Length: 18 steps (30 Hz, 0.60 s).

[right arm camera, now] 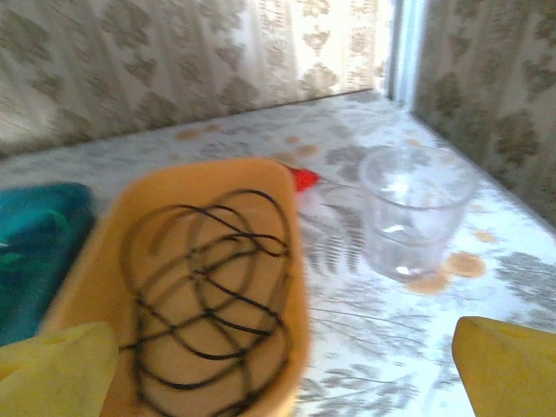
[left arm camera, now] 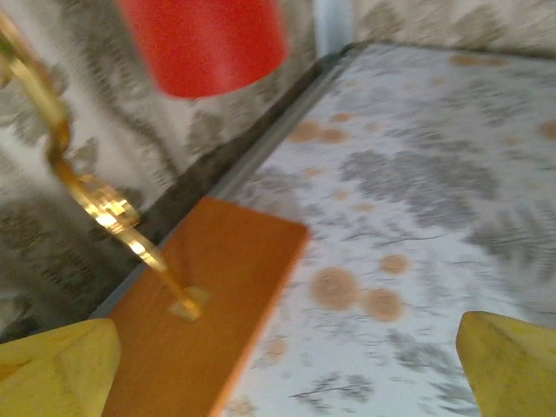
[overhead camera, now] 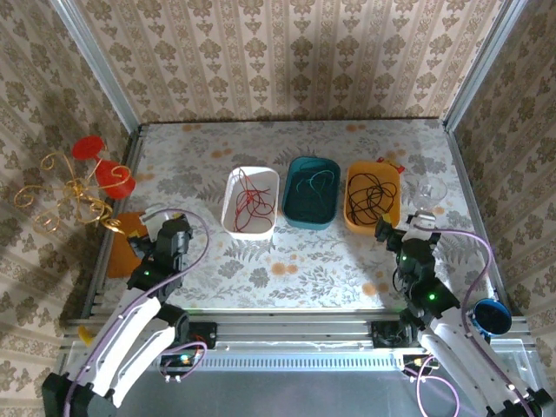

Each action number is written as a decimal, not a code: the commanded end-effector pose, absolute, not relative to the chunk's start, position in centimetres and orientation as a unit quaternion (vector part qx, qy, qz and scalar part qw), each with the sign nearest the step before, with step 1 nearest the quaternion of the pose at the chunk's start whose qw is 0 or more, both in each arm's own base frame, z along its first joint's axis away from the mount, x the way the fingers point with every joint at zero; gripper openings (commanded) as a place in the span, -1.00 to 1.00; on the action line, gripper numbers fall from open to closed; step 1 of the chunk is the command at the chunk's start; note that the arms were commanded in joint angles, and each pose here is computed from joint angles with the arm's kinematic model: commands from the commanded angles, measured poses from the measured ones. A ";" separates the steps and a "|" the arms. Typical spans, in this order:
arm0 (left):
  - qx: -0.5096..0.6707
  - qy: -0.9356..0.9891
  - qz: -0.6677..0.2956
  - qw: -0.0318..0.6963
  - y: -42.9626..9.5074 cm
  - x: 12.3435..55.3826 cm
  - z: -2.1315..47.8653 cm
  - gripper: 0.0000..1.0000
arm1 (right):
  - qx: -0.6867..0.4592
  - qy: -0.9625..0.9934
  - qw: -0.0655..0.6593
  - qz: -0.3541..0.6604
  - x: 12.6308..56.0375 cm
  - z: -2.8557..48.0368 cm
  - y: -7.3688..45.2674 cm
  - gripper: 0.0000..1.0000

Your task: Untangle the cables

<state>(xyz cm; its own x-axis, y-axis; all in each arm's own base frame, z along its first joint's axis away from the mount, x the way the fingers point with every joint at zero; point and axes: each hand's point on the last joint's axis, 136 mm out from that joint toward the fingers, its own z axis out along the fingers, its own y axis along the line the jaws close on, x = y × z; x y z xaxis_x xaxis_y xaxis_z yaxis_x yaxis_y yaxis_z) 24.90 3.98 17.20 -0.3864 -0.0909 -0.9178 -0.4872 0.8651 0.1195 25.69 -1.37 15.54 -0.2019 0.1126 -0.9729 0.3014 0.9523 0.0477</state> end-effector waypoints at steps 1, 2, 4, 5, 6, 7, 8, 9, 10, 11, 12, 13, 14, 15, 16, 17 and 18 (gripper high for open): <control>-0.202 0.810 0.209 0.509 5.8 25.6 16.3 1.00 | 0.170 0.734 0.637 -0.164 25.8 16.8 -4.2 1.00; -0.202 0.813 0.210 0.504 6.0 26.2 16.1 1.00 | 0.168 0.741 0.627 -0.173 26.0 15.8 -4.3 1.00; -0.170 0.814 0.221 0.510 5.8 27.7 16.0 1.00 | 0.164 0.740 0.629 -0.171 26.9 15.4 -4.1 1.00; -0.123 0.818 0.229 0.513 5.1 28.8 15.5 1.00 | 0.161 0.736 0.639 -0.160 27.3 15.4 -4.0 1.00; -0.097 0.820 0.228 0.516 4.6 29.5 14.9 1.00 | 0.169 0.731 0.644 -0.149 27.7 15.3 -4.3 1.00; -0.086 0.822 0.231 0.513 4.5 30.0 14.2 1.00 | 0.181 0.728 0.647 -0.135 28.1 15.1 -4.7 1.00; -0.093 0.829 0.227 0.503 4.6 30.4 13.1 1.00 | 0.196 0.730 0.643 -0.123 28.5 14.8 -5.3 1.00; -0.099 0.837 0.211 0.496 4.6 30.8 12.1 1.00 | 0.212 0.734 0.636 -0.109 29.0 14.3 -5.9 1.00; -0.088 0.845 0.187 0.493 4.0 31.6 11.3 1.00 | 0.225 0.743 0.624 -0.091 29.8 13.9 -6.6 1.00; -0.075 0.853 0.175 0.486 3.3 32.3 10.9 1.00 | 0.231 0.752 0.613 -0.078 30.7 13.5 -7.0 1.00; -0.063 0.847 0.176 0.498 2.9 33.1 11.2 1.00 | 0.231 0.757 0.607 -0.070 31.4 13.1 -7.1 1.00; -0.059 0.842 0.173 0.507 2.6 33.8 11.4 1.00 | 0.225 0.758 0.610 -0.064 32.5 13.2 -7.1 1.00; -0.050 0.838 0.170 0.517 2.3 34.5 11.6 1.00 | 0.210 0.763 0.609 -0.059 33.6 13.1 -6.7 1.00; -0.045 0.837 0.169 0.518 2.2 35.1 11.5 1.00 | 0.192 0.769 0.608 -0.054 34.7 13.1 -6.3 1.00; -0.036 0.838 0.167 0.519 2.1 35.9 11.4 1.00 | 0.160 0.782 0.600 -0.047 36.3 13.1 -5.5 1.00; -0.029 0.840 0.159 0.519 1.8 36.6 11.4 1.00 | 0.128 0.796 0.590 -0.044 37.5 12.6 -4.6 1.00; -0.018 0.841 0.151 0.518 1.5 37.2 11.2 1.00 | 0.117 0.799 0.588 -0.036 38.4 11.8 -4.2 1.00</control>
